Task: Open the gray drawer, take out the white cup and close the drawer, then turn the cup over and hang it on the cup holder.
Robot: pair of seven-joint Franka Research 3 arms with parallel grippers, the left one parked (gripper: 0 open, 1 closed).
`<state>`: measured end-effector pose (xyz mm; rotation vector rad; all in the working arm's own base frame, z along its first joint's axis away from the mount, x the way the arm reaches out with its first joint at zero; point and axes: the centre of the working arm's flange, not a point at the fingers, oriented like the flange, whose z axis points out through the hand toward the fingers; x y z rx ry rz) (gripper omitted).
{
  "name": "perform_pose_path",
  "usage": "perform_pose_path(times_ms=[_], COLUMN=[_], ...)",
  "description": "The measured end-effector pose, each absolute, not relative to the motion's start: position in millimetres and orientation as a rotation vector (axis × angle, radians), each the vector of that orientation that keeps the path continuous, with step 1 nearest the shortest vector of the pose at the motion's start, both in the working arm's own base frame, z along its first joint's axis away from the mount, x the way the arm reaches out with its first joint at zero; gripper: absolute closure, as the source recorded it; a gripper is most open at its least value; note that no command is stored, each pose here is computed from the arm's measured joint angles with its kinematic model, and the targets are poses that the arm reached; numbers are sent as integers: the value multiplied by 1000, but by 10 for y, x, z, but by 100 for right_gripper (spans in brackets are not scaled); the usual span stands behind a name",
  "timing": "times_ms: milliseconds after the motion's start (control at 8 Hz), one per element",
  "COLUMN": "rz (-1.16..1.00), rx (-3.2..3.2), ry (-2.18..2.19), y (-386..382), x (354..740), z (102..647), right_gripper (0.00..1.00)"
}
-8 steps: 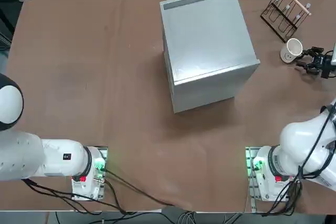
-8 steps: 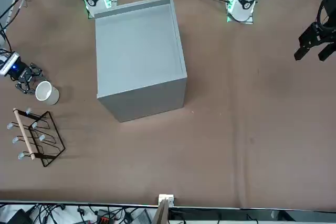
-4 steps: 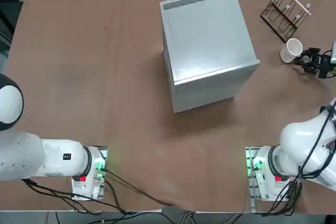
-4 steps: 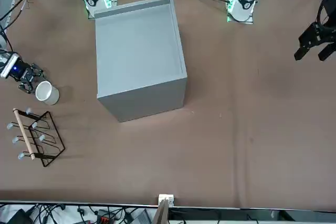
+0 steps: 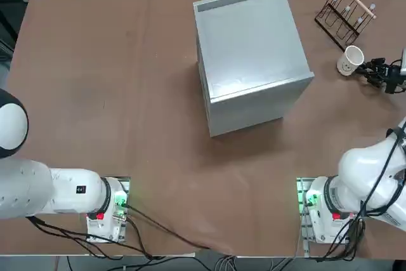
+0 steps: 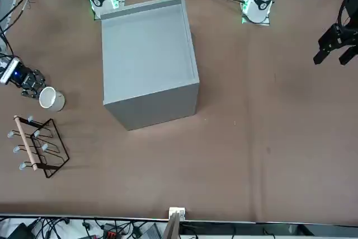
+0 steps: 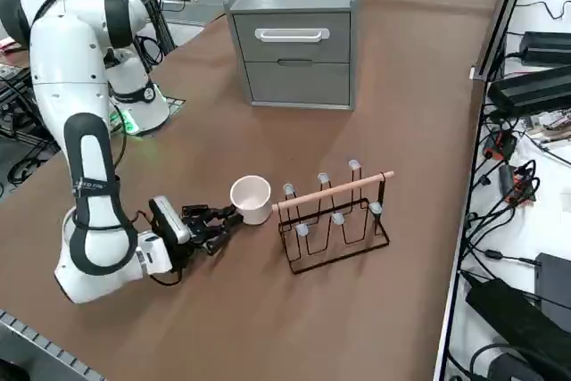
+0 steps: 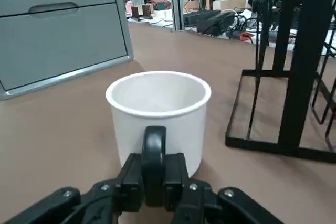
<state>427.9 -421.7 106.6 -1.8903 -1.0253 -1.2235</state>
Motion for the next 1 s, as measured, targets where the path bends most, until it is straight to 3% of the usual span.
perform_pose_path(times_ms=[375, 1000], rz=[-1106, -635], rx=[-1911, -2277], ry=[-1100, -1292], y=[-4308, -4819], x=[4466, 4092], z=[1664, 3762], right_gripper=[81, 81])
